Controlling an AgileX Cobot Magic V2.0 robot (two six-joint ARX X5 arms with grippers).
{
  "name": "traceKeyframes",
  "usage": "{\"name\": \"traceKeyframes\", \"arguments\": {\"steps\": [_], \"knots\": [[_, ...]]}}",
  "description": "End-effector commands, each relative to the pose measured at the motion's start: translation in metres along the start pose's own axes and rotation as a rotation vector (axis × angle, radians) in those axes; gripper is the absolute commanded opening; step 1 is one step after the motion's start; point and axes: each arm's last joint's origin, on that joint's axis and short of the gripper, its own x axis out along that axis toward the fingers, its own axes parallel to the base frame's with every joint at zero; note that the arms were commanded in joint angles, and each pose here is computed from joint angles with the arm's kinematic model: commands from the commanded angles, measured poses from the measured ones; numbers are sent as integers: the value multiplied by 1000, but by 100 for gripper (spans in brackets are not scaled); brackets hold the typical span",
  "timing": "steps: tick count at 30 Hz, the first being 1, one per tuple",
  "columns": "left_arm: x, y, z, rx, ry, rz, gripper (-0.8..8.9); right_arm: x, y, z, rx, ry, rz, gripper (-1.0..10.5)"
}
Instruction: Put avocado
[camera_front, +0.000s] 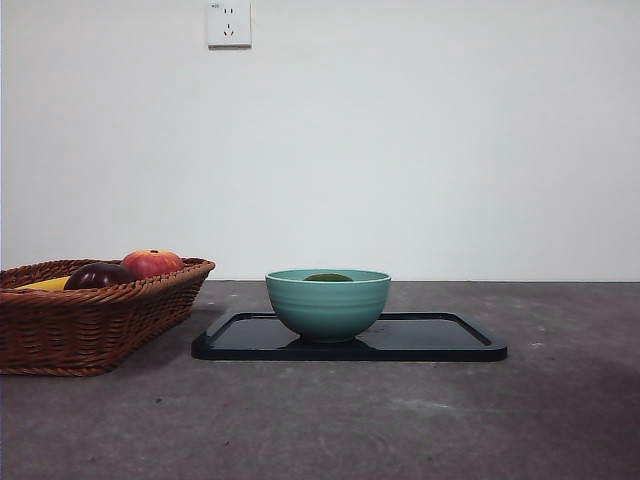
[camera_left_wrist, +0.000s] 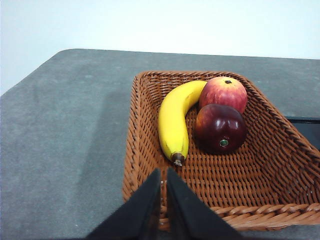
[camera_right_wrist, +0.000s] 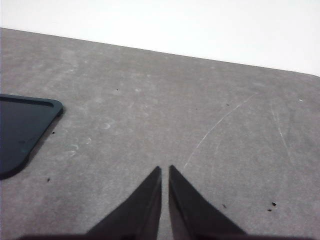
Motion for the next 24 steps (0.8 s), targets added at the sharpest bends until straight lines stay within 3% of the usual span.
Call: {"name": "traceKeyframes", "arguments": {"steps": [1,24], "knots": [[2,0,-7,4,26,4,20,1,0,-2,-3,3,1,20],[2,0,-7,4,26,4,20,1,0,0,-2,-10,-1,20]]}}
